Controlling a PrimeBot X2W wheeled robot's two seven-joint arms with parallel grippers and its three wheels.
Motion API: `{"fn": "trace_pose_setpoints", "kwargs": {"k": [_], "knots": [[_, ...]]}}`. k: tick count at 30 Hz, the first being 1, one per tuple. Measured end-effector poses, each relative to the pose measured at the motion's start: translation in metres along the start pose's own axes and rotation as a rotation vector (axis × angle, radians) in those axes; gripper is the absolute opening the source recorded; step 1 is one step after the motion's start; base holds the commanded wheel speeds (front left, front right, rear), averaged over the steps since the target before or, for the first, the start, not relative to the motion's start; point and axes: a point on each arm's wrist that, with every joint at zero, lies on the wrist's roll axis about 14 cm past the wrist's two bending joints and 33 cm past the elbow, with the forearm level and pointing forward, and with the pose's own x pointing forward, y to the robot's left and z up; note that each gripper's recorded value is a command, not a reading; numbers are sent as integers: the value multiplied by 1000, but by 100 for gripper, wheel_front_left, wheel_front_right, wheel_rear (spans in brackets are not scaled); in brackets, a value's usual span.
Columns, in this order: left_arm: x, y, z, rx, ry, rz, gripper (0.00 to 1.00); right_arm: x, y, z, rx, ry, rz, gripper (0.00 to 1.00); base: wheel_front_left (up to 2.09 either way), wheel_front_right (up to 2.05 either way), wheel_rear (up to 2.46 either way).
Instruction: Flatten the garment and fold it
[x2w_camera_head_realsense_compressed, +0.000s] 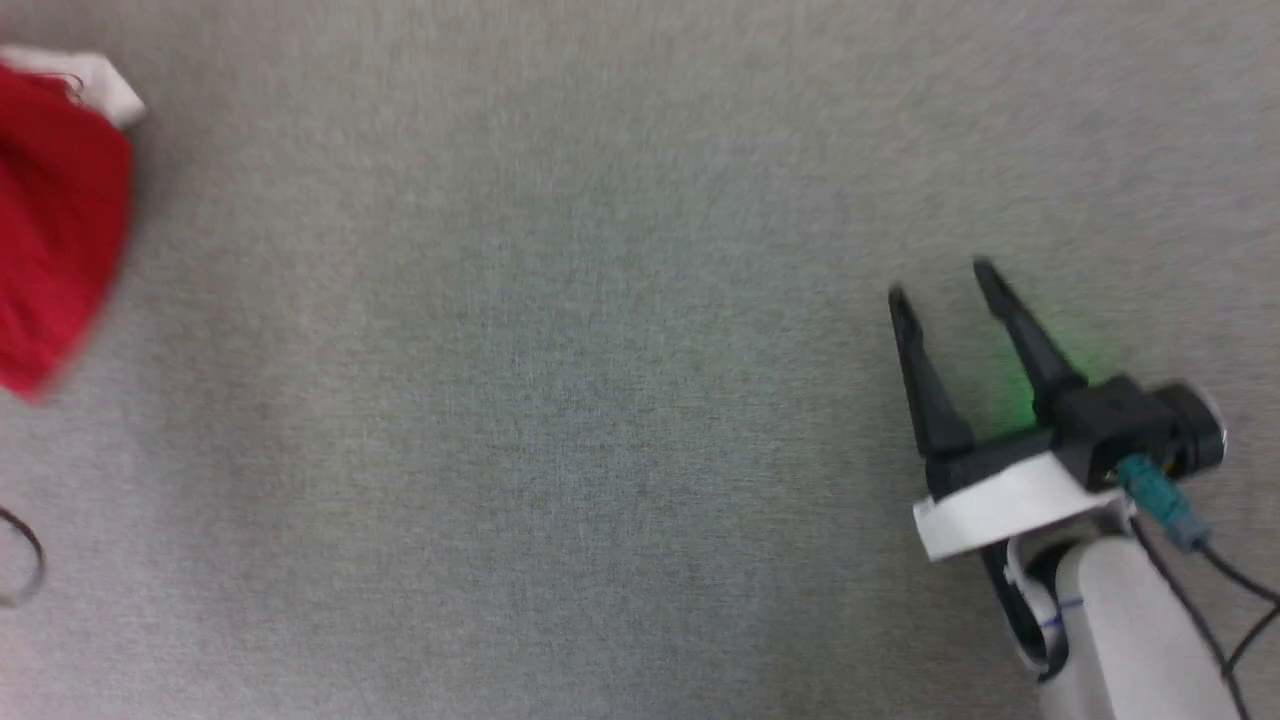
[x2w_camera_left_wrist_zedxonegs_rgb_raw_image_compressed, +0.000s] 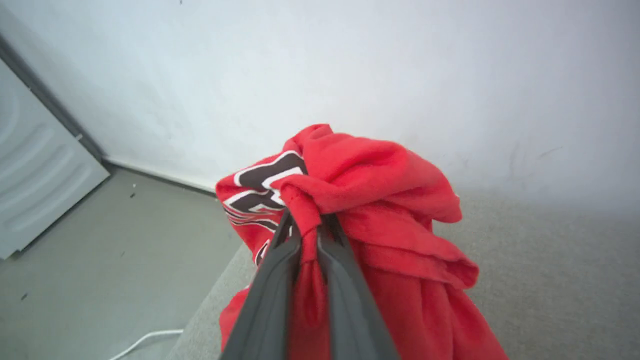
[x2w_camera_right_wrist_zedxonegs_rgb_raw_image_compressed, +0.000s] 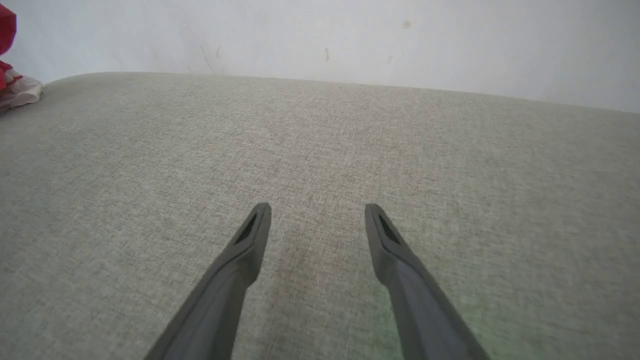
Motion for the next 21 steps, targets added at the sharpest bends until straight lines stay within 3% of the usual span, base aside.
{"fn": "trace_pose_setpoints", "kwargs": {"k": [5, 11, 15, 21], "knots": [[-30, -15, 102, 34, -356, -88, 0, -25, -2, 22, -3, -30, -27, 100, 0, 0, 0], [-108, -57, 210, -17, -699, -253, 0, -50, 1, 64, -10, -127, -44, 100, 0, 0, 0], [-159, -102, 243, -50, -807, -399, 0, -68, 0, 89, -15, -190, -62, 100, 0, 0, 0], [-225, -198, 248, -123, -833, -705, 0, -98, -18, 108, -28, -239, -137, 100, 0, 0, 0]]}}
